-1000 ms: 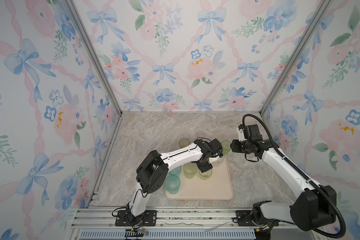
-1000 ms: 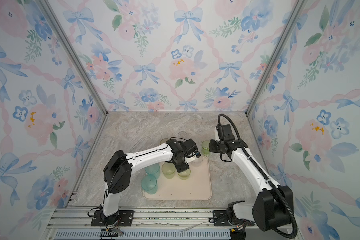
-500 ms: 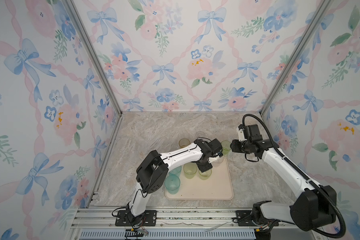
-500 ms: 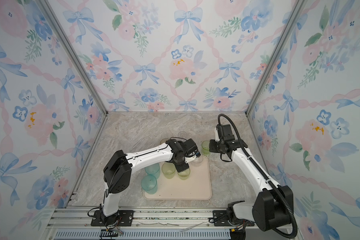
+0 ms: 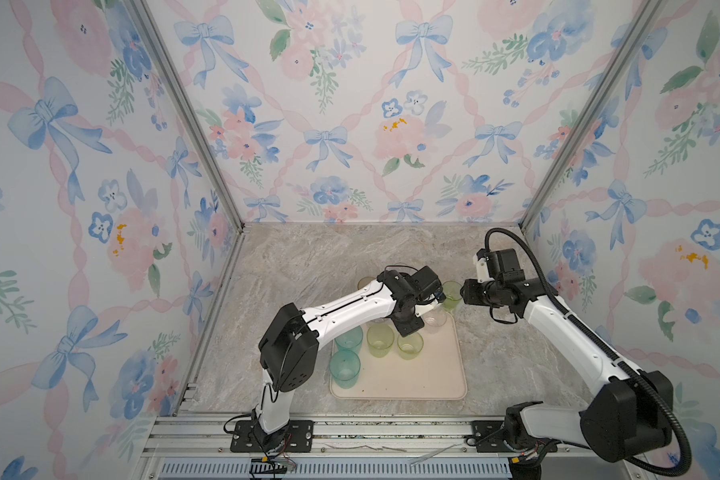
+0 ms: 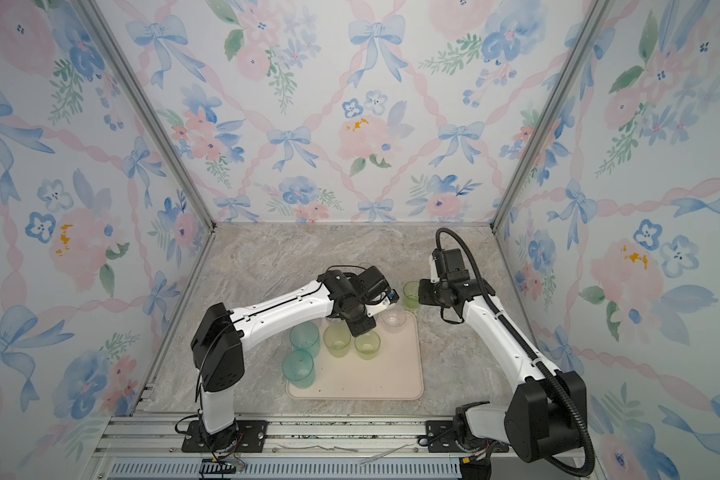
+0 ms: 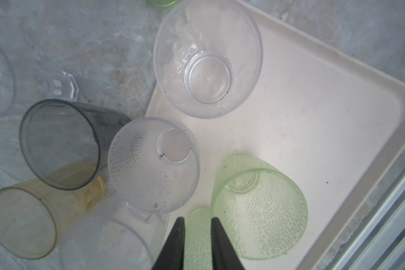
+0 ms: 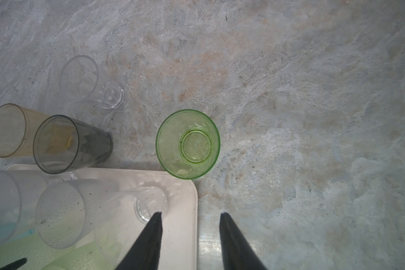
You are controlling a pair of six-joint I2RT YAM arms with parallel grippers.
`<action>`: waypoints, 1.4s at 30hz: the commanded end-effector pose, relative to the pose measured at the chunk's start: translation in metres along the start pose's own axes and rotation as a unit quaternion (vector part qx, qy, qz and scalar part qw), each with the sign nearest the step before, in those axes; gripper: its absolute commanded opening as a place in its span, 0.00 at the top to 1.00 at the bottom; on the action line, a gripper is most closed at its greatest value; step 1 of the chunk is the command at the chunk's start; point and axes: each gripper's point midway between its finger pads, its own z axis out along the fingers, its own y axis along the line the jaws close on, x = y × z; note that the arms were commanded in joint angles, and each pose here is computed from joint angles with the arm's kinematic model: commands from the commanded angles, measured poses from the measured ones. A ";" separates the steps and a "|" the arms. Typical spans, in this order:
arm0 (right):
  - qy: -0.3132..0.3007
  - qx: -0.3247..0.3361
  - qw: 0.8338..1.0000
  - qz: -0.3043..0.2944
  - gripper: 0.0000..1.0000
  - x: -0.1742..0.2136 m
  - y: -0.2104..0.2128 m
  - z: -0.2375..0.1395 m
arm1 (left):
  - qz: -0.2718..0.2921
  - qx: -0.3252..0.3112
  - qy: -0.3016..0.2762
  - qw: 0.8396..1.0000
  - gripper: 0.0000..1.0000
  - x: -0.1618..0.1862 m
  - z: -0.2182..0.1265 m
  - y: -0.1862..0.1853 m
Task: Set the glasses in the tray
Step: 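Raise the left gripper while the right gripper lowers over the bright green cup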
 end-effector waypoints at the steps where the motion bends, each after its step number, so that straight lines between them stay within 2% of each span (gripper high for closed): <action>1: 0.011 0.005 1.000 0.006 0.56 0.004 -0.005 0.004 | 0.000 0.002 -0.055 0.998 0.78 -0.014 -0.042 0.008; 4: 0.018 0.019 1.000 0.005 0.56 0.004 -0.010 0.007 | -0.023 -0.010 -0.106 0.994 0.78 -0.023 -0.075 0.027; 7: 0.028 0.031 0.999 0.005 0.56 0.004 -0.013 0.010 | -0.070 -0.041 -0.163 0.983 0.78 -0.026 -0.107 0.062; 13: 0.032 0.036 0.999 0.003 0.58 0.003 -0.014 0.014 | -0.183 -0.098 -0.272 0.940 0.75 -0.008 -0.160 0.132; 20: 0.030 0.047 0.998 0.003 0.58 0.000 -0.018 0.014 | -0.319 -0.183 -0.308 0.877 0.72 0.058 -0.173 0.189; 25: 0.030 0.053 0.998 0.004 0.58 -0.001 -0.020 0.017 | -0.384 -0.211 -0.346 0.829 0.70 0.097 -0.162 0.198; 28: 0.030 0.056 0.998 0.005 0.58 -0.004 -0.020 0.019 | -0.409 -0.225 -0.358 0.809 0.68 0.113 -0.156 0.205; 33: 0.026 0.053 0.998 0.005 0.58 -0.010 -0.018 0.019 | -0.433 -0.231 -0.348 0.799 0.66 0.129 -0.142 0.210; 42: 0.031 0.064 0.997 -0.001 0.58 -0.017 -0.020 0.023 | -0.438 -0.208 -0.377 0.789 0.58 0.124 -0.130 0.209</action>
